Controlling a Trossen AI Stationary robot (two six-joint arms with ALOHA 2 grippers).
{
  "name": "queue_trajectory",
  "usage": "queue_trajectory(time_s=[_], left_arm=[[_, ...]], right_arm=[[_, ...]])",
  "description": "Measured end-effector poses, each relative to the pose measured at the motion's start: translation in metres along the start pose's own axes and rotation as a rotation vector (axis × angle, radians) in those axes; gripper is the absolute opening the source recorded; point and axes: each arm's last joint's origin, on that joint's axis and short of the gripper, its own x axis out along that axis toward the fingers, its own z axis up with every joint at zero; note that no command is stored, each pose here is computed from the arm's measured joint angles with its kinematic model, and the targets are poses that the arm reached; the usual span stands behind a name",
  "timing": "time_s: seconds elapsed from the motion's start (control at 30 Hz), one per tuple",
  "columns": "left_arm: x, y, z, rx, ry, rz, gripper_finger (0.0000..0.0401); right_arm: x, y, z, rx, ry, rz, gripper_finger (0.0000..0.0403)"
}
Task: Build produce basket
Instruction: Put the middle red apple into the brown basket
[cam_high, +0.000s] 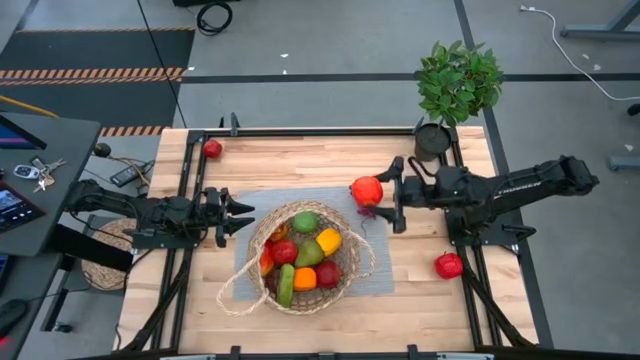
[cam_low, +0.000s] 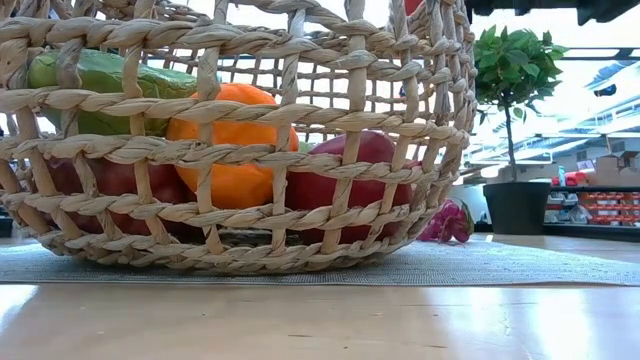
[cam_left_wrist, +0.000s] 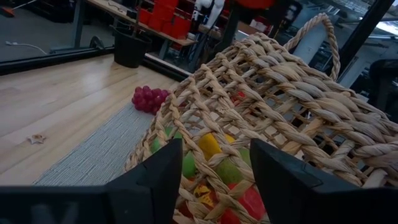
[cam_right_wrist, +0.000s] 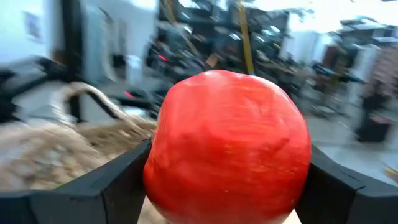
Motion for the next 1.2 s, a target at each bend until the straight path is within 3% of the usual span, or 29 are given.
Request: queue_trajectory(time_s=[0.17, 0.43, 0.6, 0.83, 1.0, 1.2], left_arm=[[0.0, 0.0, 0.0, 0.0, 0.0, 0.0, 0.0196], [0.0, 0.0, 0.0, 0.0, 0.0, 0.001, 0.0197], [0.0, 0.0, 0.0, 0.0, 0.0, 0.0, 0.0198], [0.0, 0.0, 0.0, 0.0, 0.0, 0.0, 0.0193], [0.0, 0.0, 0.0, 0.0, 0.0, 0.0, 0.0197], [0.0, 0.0, 0.0, 0.0, 0.0, 0.0, 0.0193]], right_arm=[[-0.002, 0.007, 0.011, 0.018, -0.114, 0.087, 0.0329], [-0.001, 0.006, 0.036, 0.044, -0.44, 0.063, 0.0329], [0.006, 0.007, 0.036, 0.021, -0.524, 0.035, 0.0329], [0.034, 0.009, 0.044, 0.099, -0.486, 0.051, 0.0329], [0.067, 0.017, 0.05, 0.161, -0.293, 0.098, 0.033], [0.11, 0.038, 0.06, 0.137, -0.124, 0.079, 0.033]])
